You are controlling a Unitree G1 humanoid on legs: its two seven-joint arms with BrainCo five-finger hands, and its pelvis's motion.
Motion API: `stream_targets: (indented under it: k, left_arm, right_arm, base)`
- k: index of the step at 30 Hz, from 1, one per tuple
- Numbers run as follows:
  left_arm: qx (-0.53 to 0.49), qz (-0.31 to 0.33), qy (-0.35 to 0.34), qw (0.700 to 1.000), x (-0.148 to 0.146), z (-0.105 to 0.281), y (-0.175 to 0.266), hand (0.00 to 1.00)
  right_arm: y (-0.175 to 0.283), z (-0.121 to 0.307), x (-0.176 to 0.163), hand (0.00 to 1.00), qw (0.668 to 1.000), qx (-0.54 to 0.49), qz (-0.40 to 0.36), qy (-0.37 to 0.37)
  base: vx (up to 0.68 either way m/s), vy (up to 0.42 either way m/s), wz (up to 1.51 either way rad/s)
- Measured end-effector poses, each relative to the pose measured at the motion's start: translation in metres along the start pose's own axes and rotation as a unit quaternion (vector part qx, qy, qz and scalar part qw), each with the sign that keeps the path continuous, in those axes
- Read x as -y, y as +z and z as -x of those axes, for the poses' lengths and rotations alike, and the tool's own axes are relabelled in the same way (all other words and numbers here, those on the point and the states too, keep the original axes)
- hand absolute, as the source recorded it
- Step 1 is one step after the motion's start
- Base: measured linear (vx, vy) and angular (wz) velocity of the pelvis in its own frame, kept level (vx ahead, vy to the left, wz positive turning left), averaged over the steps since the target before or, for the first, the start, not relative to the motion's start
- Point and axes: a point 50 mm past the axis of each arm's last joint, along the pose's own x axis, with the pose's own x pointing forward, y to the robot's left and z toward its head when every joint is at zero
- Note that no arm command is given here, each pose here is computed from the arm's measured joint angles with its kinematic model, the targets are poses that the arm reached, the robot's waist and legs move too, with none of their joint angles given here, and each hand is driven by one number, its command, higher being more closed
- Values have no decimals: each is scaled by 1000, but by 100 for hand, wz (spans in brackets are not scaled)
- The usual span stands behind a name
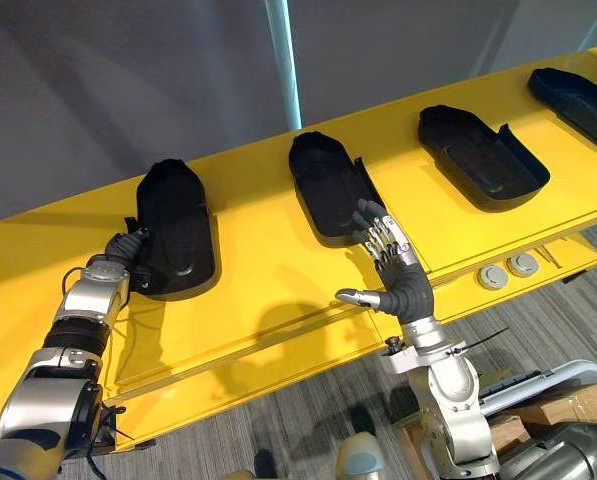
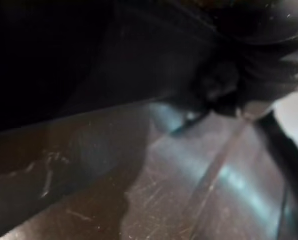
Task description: Walk over and take plastic housings, then place them on the shelf
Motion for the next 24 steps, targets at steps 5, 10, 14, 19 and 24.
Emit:
stream_targets:
  k: [5,10,14,19,24]
  left_arm:
    - [-4,9,-2,1000,-4,-3,-1,0]
    - [-6,15,-4,1000,-5,-3,-2,0]
    - [1,40,-19,999,-4,-4,-2,0]
    - [16,67,-38,997,-3,-3,1,0]
    - [19,89,-58,994,4,-2,-2,0]
  right_arm:
    - [0,0,1,0,1000,-8,5,7]
    - [0,0,0,0,1000,-9,5,16]
    - [0,0,0,0,1000,-6,5,17]
    - [1,0,0,0,1000,-4,4,17]
    - [3,-4,-2,0,1000,7,3,20]
  base:
    - [0,0,0]
    - [0,0,-1]
    - [0,0,0]
    - [0,0,0]
    - [0,0,0]
